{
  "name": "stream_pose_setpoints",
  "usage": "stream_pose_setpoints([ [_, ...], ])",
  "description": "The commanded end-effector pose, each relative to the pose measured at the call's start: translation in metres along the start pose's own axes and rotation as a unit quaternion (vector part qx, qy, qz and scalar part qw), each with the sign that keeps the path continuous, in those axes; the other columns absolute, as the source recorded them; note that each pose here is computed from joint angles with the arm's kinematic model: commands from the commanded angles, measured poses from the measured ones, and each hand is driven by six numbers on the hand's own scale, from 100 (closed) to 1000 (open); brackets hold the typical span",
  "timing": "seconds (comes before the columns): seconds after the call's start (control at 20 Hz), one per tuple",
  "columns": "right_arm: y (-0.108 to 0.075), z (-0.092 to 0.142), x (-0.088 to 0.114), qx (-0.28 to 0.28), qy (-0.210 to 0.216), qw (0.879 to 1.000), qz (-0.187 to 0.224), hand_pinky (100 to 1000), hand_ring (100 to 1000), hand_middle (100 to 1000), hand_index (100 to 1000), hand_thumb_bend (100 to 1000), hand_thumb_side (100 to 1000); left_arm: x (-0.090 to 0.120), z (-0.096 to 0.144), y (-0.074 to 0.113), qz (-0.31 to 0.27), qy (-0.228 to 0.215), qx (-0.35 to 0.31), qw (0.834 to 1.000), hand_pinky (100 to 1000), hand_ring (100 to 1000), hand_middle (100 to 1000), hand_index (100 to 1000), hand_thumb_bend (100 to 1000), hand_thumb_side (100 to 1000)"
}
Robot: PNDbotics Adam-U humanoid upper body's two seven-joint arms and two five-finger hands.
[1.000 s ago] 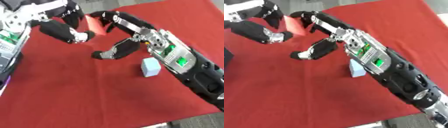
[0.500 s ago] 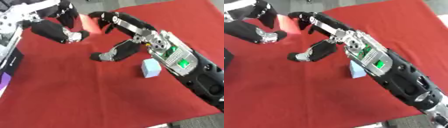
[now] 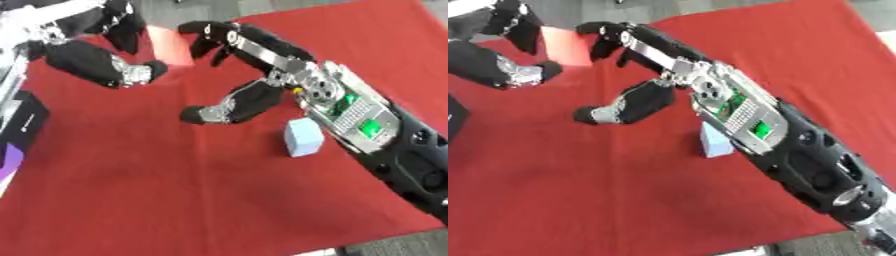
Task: Pick up the objects with one hand, pass them to the other hand, and then place them into the box on the other side of the table.
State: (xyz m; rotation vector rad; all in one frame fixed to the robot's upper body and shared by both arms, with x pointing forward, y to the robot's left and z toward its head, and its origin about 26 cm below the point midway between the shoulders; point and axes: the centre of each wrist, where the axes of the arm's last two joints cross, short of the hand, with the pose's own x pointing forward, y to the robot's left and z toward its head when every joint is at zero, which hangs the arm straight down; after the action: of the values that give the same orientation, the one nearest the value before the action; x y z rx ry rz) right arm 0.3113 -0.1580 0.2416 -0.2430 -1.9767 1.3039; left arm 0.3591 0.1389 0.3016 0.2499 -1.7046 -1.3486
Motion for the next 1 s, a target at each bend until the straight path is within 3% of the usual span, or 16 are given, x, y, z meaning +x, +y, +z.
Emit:
stream_pose_setpoints([
  [0.05, -0.008, 0.004, 0.003, -0.009, -0.001, 1.0, 0.01, 720, 812, 706, 955, 520, 401, -0.002, 0.009, 0.014, -0.008, 0.008, 0.034, 0.999, 706, 592, 462, 487, 100, 108],
  [0.45, -0.007, 0.005, 0.002, -0.023, 0.003, 1.0, 0.003, 720, 818, 708, 958, 504, 408, -0.009, 0.015, 0.015, -0.01, 0.022, 0.045, 0.999, 702, 593, 463, 492, 100, 126],
  [1.0, -0.005, 0.007, 0.001, -0.027, 0.007, 1.0, 0.002, 720, 810, 696, 956, 496, 420, -0.041, 0.031, 0.024, -0.01, 0.08, 0.114, 0.99, 689, 580, 450, 477, 100, 132],
])
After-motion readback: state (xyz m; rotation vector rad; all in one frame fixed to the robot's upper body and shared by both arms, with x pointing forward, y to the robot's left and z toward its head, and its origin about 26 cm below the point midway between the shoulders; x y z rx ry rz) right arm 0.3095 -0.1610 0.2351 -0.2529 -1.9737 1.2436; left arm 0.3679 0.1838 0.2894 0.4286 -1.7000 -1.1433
